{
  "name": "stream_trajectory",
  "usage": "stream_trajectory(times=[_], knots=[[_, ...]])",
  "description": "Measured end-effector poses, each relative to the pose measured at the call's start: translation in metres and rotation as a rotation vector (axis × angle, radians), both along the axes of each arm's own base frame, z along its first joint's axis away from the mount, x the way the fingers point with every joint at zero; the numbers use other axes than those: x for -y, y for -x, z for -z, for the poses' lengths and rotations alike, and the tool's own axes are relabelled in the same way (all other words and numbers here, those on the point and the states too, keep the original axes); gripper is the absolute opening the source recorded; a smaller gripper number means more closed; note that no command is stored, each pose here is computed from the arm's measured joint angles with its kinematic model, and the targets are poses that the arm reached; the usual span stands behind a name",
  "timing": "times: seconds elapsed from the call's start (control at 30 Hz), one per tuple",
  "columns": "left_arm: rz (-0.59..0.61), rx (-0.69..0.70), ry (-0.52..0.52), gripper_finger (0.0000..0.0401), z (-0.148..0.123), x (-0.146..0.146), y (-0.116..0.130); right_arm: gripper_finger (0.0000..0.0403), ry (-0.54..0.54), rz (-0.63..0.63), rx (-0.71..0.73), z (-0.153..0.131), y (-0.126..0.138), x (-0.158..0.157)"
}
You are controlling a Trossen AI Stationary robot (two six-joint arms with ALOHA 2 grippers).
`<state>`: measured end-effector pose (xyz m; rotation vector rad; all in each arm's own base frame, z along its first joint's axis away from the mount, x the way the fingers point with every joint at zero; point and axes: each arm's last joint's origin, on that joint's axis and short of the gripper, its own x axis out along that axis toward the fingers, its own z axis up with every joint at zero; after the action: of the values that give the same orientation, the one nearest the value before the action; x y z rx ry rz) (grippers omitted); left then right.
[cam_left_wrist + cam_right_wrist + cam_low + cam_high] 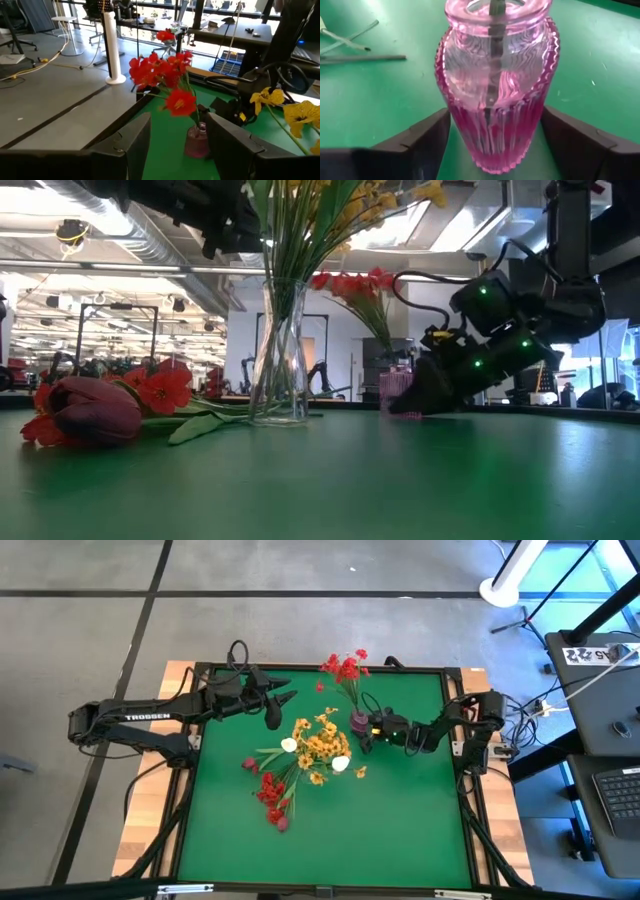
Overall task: Sort flowers into vase by color
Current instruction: Adjust the violet vase, then put the top red tulip into the violet vase
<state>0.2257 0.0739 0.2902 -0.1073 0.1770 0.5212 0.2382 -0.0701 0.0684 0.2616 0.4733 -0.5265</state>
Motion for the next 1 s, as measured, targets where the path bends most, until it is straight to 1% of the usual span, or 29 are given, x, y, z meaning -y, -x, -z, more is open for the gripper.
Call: stream_trajectory(times=[0.23,0.53,0.67,0.9,1.0], knots=[[0.0,-0.001,-0.001,0.0184,0.0,0.0,0.0,0.0308,-0.021,-0.001,-0.067,-0.013,0.006,-0.002],[-0.003,-0.018,-0.01,0.0184,0.001,0.0,0.0,0.0308,-0.081,-0.005,-0.132,-0.033,0.02,-0.006],[-0.045,-0.053,-0.023,0.0184,0.003,-0.001,0.002,0.0308,-0.081,0.003,-0.14,-0.046,0.027,-0.008],[-0.064,-0.094,-0.032,0.0184,0.006,-0.001,0.003,0.0308,-0.071,0.0,-0.115,-0.071,0.041,-0.012],[-0.138,-0.145,-0.065,0.0184,0.008,-0.003,0.007,0.0308,-0.048,-0.01,-0.094,-0.083,0.048,-0.014]])
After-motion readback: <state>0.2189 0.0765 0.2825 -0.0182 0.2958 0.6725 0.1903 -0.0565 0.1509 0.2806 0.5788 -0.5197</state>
